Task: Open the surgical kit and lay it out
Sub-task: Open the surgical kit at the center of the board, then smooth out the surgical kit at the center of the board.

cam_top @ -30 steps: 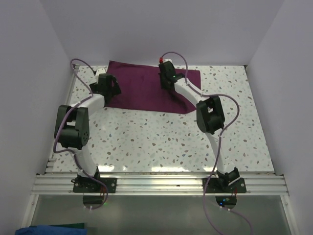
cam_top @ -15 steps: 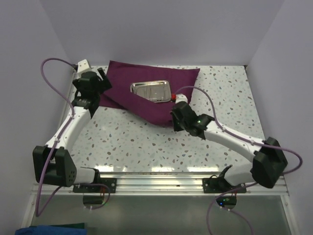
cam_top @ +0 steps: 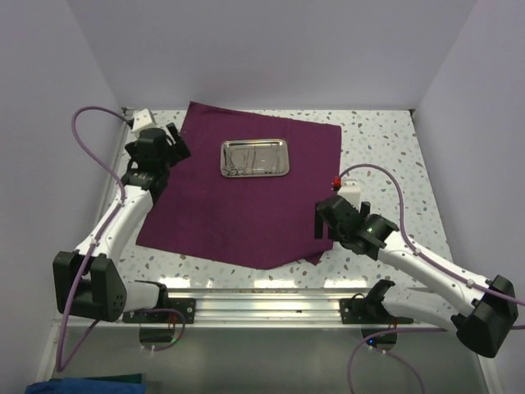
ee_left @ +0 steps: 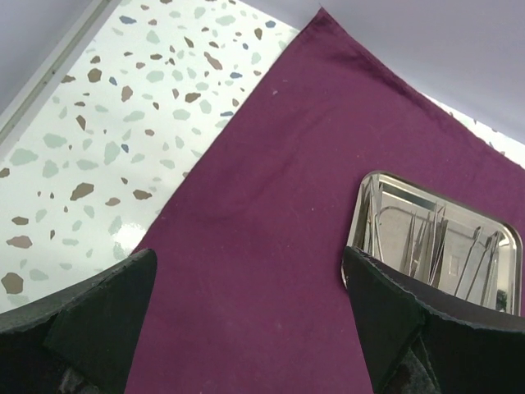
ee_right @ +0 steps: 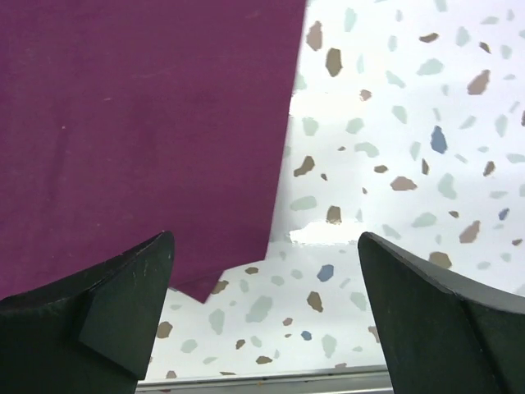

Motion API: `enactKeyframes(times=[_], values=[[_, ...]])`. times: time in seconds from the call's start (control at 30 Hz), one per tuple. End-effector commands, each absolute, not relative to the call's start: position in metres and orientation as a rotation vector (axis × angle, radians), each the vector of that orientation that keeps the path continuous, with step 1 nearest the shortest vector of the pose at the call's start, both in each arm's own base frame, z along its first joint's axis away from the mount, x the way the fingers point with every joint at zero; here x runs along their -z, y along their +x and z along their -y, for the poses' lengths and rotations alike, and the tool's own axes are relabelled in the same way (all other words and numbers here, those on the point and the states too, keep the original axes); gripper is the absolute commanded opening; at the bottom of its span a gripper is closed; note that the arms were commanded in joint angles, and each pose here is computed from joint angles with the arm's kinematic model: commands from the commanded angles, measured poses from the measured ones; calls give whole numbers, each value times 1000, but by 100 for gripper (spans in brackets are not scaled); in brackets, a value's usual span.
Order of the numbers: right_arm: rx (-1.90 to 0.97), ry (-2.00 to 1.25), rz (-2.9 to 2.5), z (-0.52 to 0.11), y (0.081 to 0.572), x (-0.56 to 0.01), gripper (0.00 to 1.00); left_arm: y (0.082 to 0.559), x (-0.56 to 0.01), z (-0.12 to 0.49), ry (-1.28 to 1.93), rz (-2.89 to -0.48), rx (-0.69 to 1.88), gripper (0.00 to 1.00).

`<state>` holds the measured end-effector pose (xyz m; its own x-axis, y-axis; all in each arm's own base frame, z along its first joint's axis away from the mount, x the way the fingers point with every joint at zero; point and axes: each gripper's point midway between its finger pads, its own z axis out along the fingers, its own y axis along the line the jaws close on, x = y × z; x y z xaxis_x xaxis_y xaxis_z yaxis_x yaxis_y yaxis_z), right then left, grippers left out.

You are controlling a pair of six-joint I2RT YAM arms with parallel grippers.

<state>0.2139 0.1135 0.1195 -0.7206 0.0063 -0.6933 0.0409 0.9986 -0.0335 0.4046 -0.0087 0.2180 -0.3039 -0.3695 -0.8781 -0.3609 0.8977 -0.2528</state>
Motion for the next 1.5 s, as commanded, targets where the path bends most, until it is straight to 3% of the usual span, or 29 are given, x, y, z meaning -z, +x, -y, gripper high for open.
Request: enactKeyframes(times=[0.0,0.23,0.37,0.43,0.67,0.8,0.93,1.17,1.27,1.47], values=[[76,161,-2259,-101,223,-151,98,409,-210,18,-537,-1938,16,100],[-53,158,-2212,-131,276,-182,98,435,-190,37,-479,-1995,19,100],[-221,304,-2349,-121,323,-159,98,446,-170,40,-445,-2057,-9,100],[-259,304,-2412,-127,324,-147,98,445,-165,41,-430,-2065,-9,100],[-495,213,-2501,-154,235,-103,96,439,-170,52,-400,-2020,85,100],[-461,235,-2574,-141,183,-81,95,435,-168,59,-398,-2023,120,100],[-403,255,-2558,-122,168,-86,92,431,-166,60,-394,-2012,128,100],[-554,245,-2649,-147,151,-54,66,423,-156,58,-403,-2027,118,100],[-559,243,-2701,-154,143,-31,60,420,-154,56,-405,-2031,107,100],[-467,221,-2693,-150,153,-28,61,424,-155,57,-403,-2011,118,100]])
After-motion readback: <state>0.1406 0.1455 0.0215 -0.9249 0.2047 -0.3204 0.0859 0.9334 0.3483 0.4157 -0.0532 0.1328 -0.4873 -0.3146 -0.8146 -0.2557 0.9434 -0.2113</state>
